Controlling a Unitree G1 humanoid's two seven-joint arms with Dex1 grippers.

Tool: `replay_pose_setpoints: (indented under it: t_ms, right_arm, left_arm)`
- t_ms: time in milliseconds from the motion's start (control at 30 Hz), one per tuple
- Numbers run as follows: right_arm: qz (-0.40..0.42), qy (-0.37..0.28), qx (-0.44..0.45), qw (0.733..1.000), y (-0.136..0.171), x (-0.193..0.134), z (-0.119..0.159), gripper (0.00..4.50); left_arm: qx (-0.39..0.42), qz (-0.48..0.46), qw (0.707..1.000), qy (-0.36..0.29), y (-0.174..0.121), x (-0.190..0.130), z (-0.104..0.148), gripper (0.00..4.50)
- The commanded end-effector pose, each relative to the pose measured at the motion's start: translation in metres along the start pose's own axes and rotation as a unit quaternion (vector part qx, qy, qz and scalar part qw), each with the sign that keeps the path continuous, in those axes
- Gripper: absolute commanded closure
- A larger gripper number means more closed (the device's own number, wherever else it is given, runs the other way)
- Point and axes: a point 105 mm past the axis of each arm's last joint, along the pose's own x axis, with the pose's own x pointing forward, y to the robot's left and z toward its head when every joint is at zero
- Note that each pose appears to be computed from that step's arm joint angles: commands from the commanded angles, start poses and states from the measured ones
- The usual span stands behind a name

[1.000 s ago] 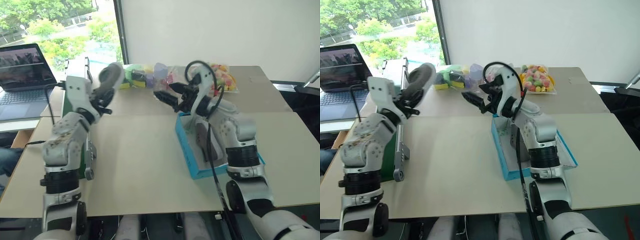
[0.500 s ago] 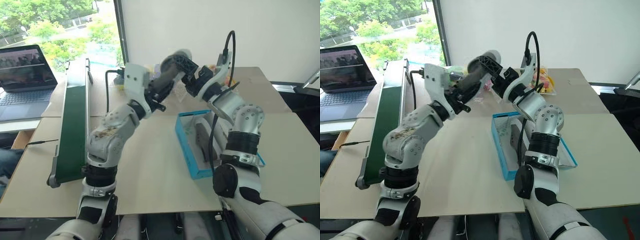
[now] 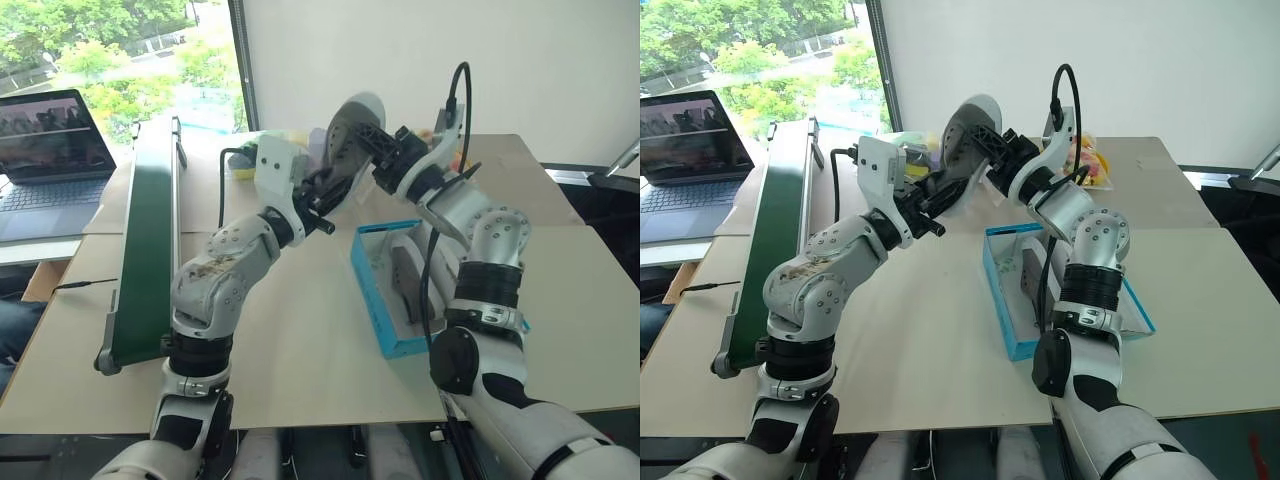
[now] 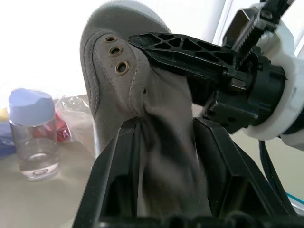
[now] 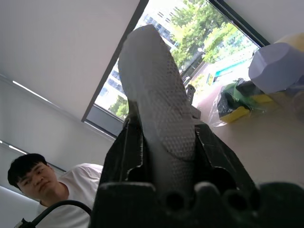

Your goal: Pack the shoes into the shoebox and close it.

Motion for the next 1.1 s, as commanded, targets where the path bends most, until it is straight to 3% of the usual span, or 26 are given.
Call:
replay_pose_setpoints:
  t_ms: [33, 133, 167, 233, 400, 500, 633, 800, 1100]
  right_arm:
    - [0.022, -0.026, -0.014, 0.999, 0.013, -0.002, 0.015, 4.11]
    - [0.022, -0.028, -0.017, 0.999, 0.014, -0.003, 0.016, 4.12]
    - [0.020, -0.028, -0.026, 0.999, 0.015, -0.003, 0.018, 4.13]
    - [0.013, -0.028, -0.058, 0.998, 0.018, -0.006, 0.024, 4.13]
    - [-0.046, 0.016, -0.194, 0.980, 0.022, -0.014, 0.049, 4.14]
    - [-0.104, 0.059, -0.291, 0.949, 0.011, -0.025, 0.061, 4.14]
    - [-0.129, 0.148, -0.363, 0.911, -0.003, -0.047, 0.056, 4.14]
    - [-0.120, 0.238, -0.339, 0.902, -0.033, -0.073, 0.015, 4.14]
    - [-0.140, 0.266, -0.242, 0.923, -0.079, -0.107, -0.022, 4.14]
  left_arm:
    - [-0.005, -0.002, 1.000, -0.010, 0.009, -0.013, 0.010, 2.46]
    - [-0.009, -0.001, 1.000, -0.007, 0.014, -0.018, 0.012, 1.81]
    - [-0.003, -0.006, 1.000, -0.002, 0.016, -0.021, 0.012, 1.26]
    - [0.012, -0.010, 1.000, 0.011, 0.022, -0.029, 0.014, 0.64]
    - [0.012, -0.027, 0.998, 0.057, 0.032, -0.049, 0.005, 0.64]
    - [0.003, -0.043, 0.997, 0.071, 0.030, -0.055, 0.001, 0.64]
    - [0.024, -0.061, 0.994, 0.093, 0.021, -0.055, -0.010, 0.64]
    - [0.003, -0.050, 0.995, 0.083, 0.020, -0.051, -0.012, 0.64]
    - [-0.017, -0.034, 0.997, 0.070, 0.022, -0.050, -0.011, 0.64]
